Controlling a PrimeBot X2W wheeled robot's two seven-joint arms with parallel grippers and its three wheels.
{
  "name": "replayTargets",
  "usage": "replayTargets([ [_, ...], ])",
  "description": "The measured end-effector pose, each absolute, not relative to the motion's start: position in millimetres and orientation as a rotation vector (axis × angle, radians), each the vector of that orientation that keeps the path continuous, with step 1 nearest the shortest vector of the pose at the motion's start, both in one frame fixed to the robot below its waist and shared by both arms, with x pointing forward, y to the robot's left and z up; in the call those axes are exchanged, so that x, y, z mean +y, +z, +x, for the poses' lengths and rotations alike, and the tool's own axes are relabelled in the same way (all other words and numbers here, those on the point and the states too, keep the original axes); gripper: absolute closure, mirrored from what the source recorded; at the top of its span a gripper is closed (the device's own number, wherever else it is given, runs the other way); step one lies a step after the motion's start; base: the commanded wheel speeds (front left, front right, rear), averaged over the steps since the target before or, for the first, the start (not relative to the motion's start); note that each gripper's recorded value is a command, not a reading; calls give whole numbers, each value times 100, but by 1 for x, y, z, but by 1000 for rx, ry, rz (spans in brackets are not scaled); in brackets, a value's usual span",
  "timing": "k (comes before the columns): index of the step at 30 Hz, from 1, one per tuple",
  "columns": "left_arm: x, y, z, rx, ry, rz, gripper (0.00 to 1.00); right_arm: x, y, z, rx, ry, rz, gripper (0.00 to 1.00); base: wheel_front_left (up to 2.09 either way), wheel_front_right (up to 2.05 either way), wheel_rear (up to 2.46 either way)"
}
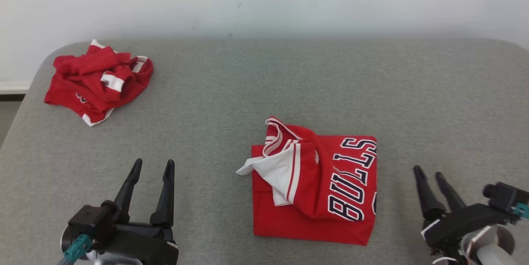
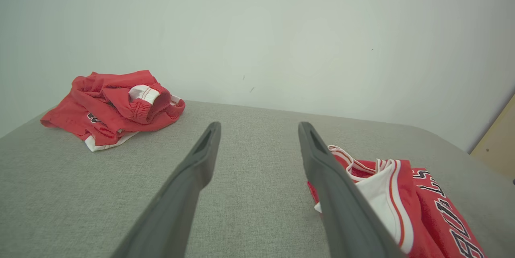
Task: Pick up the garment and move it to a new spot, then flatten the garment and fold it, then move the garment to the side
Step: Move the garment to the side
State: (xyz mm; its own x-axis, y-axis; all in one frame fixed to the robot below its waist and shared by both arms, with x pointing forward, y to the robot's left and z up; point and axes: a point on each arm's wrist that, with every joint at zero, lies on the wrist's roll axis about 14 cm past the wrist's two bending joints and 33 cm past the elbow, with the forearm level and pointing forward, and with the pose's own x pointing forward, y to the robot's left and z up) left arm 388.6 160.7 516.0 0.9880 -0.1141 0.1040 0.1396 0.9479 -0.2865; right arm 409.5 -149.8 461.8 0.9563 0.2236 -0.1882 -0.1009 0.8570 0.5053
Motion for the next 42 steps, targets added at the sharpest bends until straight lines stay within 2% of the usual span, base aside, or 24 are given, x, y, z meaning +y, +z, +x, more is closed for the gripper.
replayTargets([
  [7, 181, 509, 381, -71, -72, -291, 0, -95, 434, 423, 424, 290, 538, 0, 0, 0, 0],
  [27, 207, 503, 376, -62, 4, -280, 0, -75, 391, 432, 655, 290, 563, 0, 0, 0, 0],
  [28, 207, 503, 376, -62, 5, -280, 0, -76, 389, 432, 663, 286, 566, 30, 0, 0, 0],
  [29, 207, 503, 376, -62, 6, -280, 0, -75, 389, 432, 666, 290, 567, 65, 0, 0, 0],
  [30, 208, 503, 375, -62, 7, -280, 0, -75, 388, 433, 673, 289, 564, 65, 0, 0, 0],
  [31, 208, 503, 375, -62, 8, -280, 0, -76, 387, 433, 677, 288, 563, 100, 0, 0, 0],
  [37, 210, 505, 374, -67, 15, -280, 0, -79, 385, 433, 686, 274, 562, 100, 0, 0, 0],
  [42, 212, 507, 372, -74, 19, -282, 0, -76, 410, 449, 589, 293, 567, 100, 0, 0, 0],
])
